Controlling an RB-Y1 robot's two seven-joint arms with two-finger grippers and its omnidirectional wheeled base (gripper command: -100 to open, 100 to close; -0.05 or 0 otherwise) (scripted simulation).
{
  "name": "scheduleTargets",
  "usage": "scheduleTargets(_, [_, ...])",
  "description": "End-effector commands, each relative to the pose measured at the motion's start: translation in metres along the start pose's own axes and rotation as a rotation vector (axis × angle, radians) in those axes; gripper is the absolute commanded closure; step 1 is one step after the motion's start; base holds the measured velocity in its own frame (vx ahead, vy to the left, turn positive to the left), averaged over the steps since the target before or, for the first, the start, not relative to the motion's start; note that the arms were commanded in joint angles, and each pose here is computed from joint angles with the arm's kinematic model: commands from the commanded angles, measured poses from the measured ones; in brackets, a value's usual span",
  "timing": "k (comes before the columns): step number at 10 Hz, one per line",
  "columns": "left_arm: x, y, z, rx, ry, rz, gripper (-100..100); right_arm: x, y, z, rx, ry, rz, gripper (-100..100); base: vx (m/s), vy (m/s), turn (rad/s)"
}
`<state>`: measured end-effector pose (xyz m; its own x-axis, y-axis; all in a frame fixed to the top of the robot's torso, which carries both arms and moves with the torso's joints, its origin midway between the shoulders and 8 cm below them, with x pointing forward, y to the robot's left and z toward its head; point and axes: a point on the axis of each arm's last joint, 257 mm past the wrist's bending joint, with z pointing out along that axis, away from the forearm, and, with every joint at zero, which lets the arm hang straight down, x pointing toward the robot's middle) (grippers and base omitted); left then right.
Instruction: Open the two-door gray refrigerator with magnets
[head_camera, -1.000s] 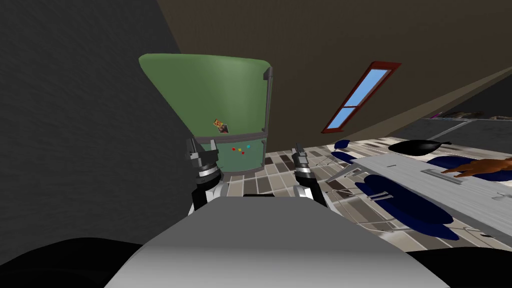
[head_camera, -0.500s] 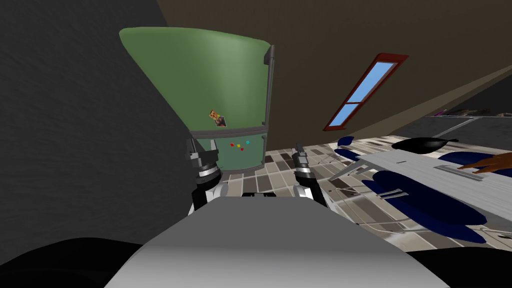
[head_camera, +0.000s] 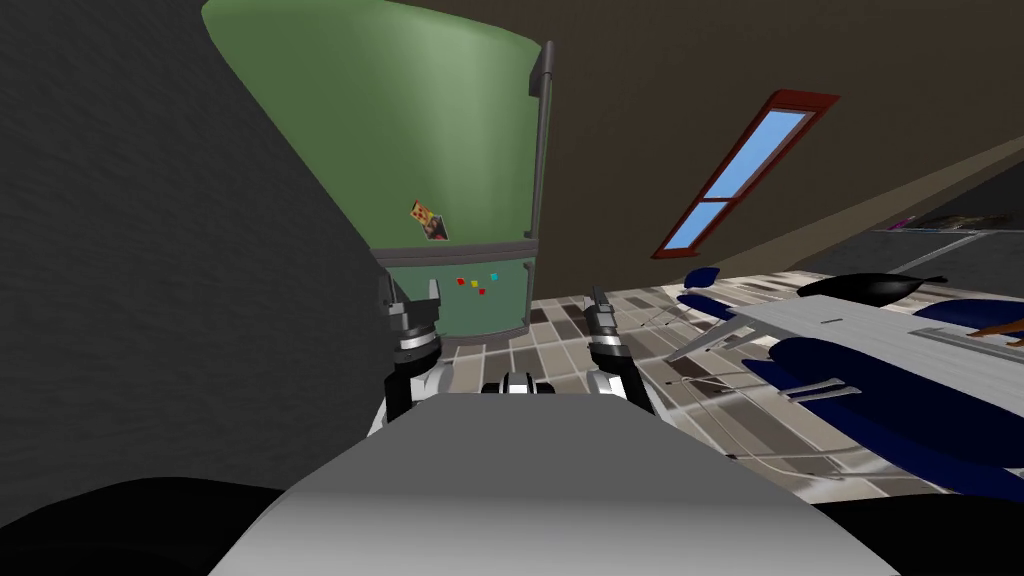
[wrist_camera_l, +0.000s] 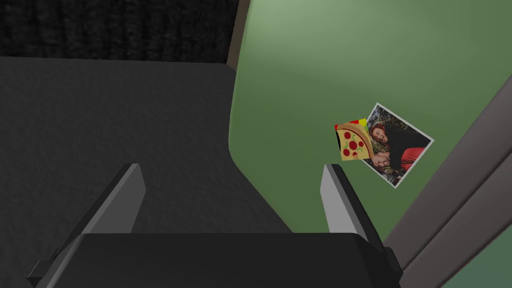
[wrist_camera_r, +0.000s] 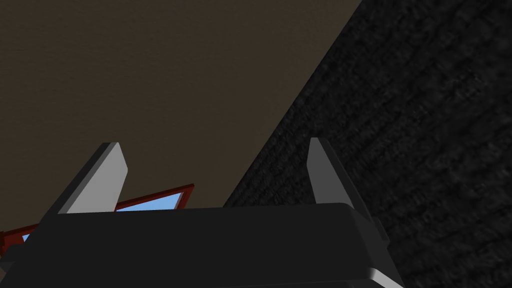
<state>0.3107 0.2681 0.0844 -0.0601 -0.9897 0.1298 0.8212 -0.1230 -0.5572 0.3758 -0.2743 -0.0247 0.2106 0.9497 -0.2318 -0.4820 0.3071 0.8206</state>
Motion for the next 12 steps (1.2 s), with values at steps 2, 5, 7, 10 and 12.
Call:
scheduleTargets(2, [0.000,0.023,0.011,-0.057,0.055,0.018,-100,0.000,0.000,0.000,0.000,0.000,0.000,0,0.046,-0.123,0.074])
scheduleTargets(5, [-0.012,0.048,0.027,-0.103,0.061,0.032,-100,0.000,0.000,0.000,0.000,0.000,0.000,0,0.058,-0.153,0.101])
scheduleTargets(7, [-0.026,0.066,0.038,-0.140,0.045,0.042,-100,0.000,0.000,0.000,0.000,0.000,0.000,0,0.079,-0.208,0.123])
scheduleTargets(10, [-0.041,0.084,0.054,-0.173,0.021,0.044,-100,0.000,0.000,0.000,0.000,0.000,0.000,0,0.046,-0.155,0.084])
scheduleTargets(12, [-0.049,0.093,0.064,-0.191,0.007,0.042,-100,0.000,0.000,0.000,0.000,0.000,0.000,0,0.025,-0.142,0.062])
